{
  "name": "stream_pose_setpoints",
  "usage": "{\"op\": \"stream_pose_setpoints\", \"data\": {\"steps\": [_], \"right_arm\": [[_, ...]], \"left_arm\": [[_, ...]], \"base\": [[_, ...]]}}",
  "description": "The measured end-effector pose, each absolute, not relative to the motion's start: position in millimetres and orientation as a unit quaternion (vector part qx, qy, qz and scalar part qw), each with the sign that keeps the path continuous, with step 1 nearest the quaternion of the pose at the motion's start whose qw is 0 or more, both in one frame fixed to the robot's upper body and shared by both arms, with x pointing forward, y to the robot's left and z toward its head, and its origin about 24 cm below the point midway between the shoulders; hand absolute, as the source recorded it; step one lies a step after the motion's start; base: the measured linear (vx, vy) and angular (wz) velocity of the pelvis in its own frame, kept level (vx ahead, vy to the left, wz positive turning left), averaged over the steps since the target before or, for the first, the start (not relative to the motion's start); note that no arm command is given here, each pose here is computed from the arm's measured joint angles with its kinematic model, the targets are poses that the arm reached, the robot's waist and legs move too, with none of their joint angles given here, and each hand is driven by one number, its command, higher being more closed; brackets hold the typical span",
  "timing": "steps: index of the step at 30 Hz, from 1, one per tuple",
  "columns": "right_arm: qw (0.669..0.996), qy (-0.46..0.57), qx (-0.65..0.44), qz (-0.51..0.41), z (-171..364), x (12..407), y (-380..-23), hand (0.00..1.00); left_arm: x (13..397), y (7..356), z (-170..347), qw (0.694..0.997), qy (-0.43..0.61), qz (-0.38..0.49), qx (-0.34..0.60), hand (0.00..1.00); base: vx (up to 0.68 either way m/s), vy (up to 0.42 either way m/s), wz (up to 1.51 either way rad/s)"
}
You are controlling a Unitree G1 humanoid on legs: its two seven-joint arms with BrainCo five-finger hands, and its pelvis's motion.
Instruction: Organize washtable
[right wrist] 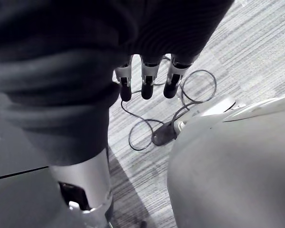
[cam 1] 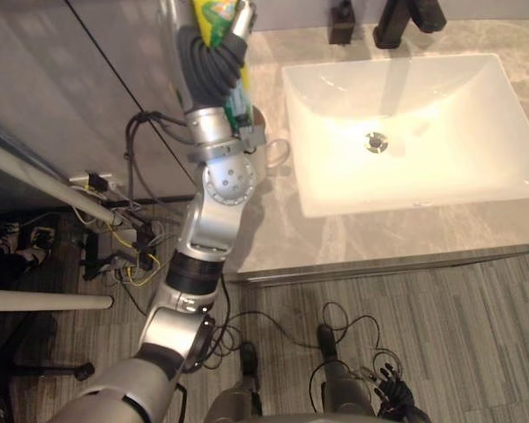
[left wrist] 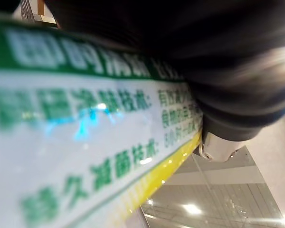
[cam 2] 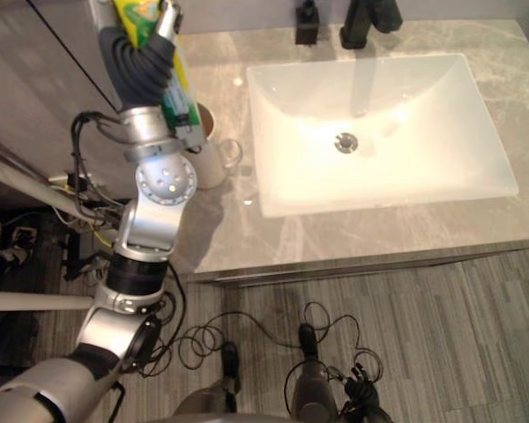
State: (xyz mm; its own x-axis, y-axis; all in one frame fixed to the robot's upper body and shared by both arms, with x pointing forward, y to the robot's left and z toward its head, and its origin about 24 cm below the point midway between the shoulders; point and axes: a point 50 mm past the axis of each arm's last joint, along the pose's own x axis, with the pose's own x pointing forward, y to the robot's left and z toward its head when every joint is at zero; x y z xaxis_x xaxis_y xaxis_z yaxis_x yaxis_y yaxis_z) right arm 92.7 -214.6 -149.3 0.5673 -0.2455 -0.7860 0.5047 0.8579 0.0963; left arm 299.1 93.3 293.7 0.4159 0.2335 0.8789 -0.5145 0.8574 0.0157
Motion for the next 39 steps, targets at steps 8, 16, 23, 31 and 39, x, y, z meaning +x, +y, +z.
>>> {"op": "stream_pose_setpoints", "data": {"steps": [8,16,23,31,39], "right_arm": [[0.871,0.407,0.163,-0.220,-149,95,-215,0.00],[0.874,0.405,0.160,-0.217,-148,96,-215,0.00],[0.874,0.405,0.160,-0.217,-148,96,-215,0.00],[0.876,0.401,0.159,-0.215,-147,100,-214,0.00],[0.878,0.398,0.158,-0.215,-146,105,-212,0.00]], "left_arm": [[299,91,293,0.830,-0.492,0.220,0.145,1.00],[297,88,293,0.829,-0.495,0.223,0.137,1.00],[297,87,293,0.829,-0.496,0.226,0.129,1.00],[292,87,297,0.821,-0.511,0.227,0.118,1.00],[291,86,298,0.819,-0.516,0.224,0.116,1.00]], "base": [[0.04,0.009,-0.03],[0.02,0.004,0.01],[0.00,0.000,0.00],[0.00,0.000,0.00],[0.00,0.000,0.00]]}}
